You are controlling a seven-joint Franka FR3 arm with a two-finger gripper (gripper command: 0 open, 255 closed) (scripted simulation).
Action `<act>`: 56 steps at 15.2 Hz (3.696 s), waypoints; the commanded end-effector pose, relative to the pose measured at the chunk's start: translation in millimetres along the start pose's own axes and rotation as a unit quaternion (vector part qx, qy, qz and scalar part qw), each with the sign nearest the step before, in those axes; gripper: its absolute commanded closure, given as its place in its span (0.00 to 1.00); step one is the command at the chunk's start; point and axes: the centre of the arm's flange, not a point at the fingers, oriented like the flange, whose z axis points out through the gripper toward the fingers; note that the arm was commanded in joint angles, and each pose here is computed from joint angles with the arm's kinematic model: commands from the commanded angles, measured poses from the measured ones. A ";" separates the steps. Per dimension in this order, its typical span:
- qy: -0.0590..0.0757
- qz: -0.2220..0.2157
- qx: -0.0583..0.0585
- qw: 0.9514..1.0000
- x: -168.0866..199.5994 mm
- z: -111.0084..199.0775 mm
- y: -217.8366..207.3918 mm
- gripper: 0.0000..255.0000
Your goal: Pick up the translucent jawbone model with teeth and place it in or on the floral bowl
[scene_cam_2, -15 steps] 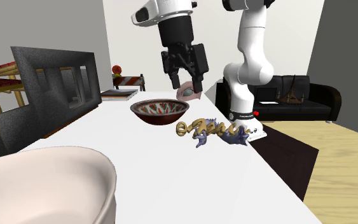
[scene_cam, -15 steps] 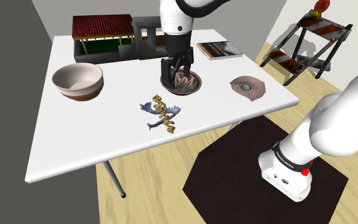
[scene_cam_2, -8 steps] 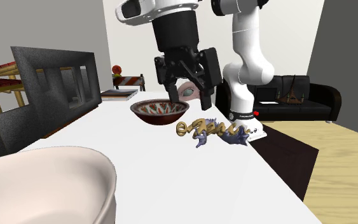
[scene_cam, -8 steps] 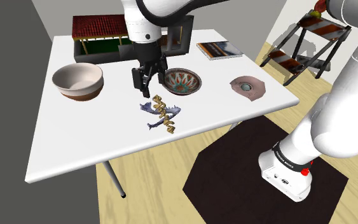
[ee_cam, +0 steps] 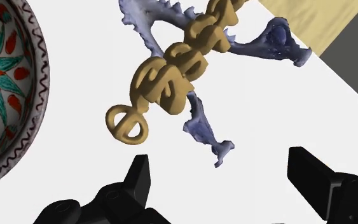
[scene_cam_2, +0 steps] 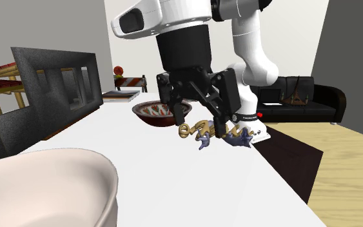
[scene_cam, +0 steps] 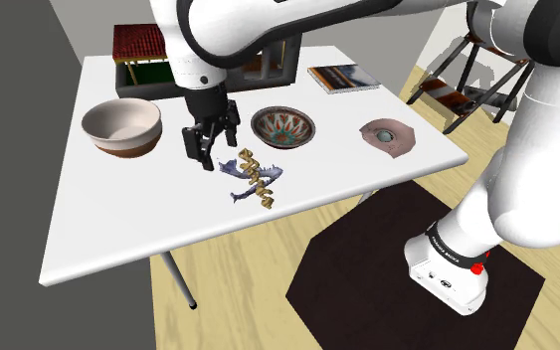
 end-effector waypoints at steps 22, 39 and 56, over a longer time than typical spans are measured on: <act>0.000 0.000 0.000 1.000 -1.6 13.6 0.8 1.00; 0.000 0.000 0.000 1.000 -20.3 -74.0 -5.0 1.00; 0.000 0.000 0.000 1.000 -24.7 -124.5 136.3 1.00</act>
